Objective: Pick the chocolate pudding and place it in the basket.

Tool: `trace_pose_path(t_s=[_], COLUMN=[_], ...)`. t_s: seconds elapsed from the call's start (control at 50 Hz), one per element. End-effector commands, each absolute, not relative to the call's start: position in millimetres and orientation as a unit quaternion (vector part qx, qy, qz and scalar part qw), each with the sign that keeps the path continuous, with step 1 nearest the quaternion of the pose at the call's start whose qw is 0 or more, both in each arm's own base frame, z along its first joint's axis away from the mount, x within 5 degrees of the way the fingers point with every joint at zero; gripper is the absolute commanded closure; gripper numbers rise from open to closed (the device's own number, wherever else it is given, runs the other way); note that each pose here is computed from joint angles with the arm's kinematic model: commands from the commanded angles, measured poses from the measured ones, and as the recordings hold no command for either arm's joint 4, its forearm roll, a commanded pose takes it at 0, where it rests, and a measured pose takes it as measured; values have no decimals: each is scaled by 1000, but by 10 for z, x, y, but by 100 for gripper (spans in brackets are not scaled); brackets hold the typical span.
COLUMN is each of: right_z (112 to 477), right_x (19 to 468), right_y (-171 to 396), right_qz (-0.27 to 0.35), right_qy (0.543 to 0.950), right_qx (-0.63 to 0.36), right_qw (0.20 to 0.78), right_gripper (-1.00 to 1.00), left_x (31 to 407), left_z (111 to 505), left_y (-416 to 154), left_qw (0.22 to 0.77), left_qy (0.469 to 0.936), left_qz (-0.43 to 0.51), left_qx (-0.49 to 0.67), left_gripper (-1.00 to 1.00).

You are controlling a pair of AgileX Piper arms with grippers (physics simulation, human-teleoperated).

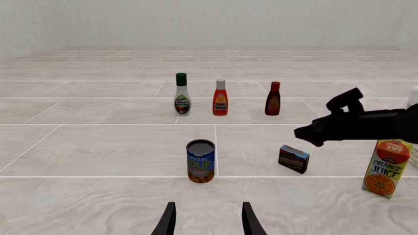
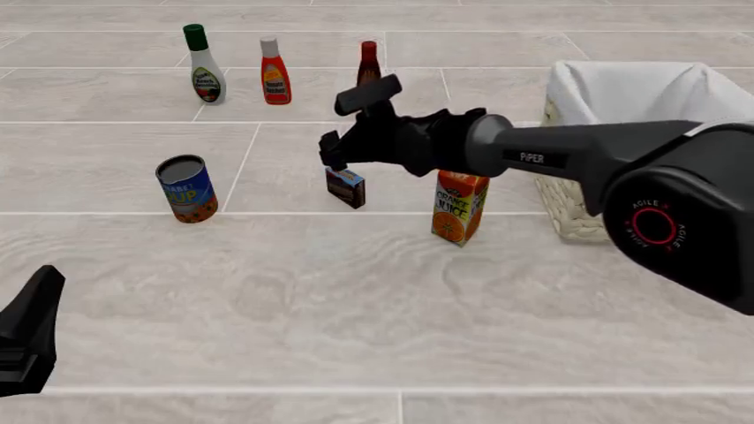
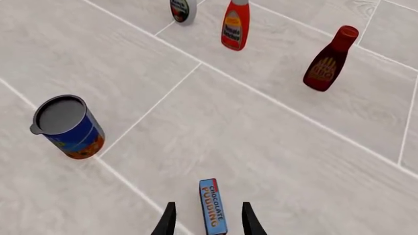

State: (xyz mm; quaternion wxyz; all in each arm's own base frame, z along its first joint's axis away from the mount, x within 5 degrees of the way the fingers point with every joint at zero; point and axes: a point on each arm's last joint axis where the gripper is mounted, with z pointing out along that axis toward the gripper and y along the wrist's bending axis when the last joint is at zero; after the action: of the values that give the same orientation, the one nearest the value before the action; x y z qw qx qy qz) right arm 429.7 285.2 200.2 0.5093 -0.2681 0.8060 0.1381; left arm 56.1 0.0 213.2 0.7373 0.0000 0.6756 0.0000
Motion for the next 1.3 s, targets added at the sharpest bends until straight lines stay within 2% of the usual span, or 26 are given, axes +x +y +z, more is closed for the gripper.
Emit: trace_pose_path(t_s=[0.02,1.3], right_z=[1940,1495], right_x=[4326,4446], right_y=[2872,2905], right_qz=[139,141], right_qy=[810,834], right_qx=[-266,-248], right_qw=[503,473], right_gripper=[-100,-100], left_x=[561,561], left_z=[2132,2132], left_y=[0,0], left_qw=[737,737], left_qy=[676,676], left_qz=[0,0], left_qx=[0,0], left_gripper=[-100,-100])
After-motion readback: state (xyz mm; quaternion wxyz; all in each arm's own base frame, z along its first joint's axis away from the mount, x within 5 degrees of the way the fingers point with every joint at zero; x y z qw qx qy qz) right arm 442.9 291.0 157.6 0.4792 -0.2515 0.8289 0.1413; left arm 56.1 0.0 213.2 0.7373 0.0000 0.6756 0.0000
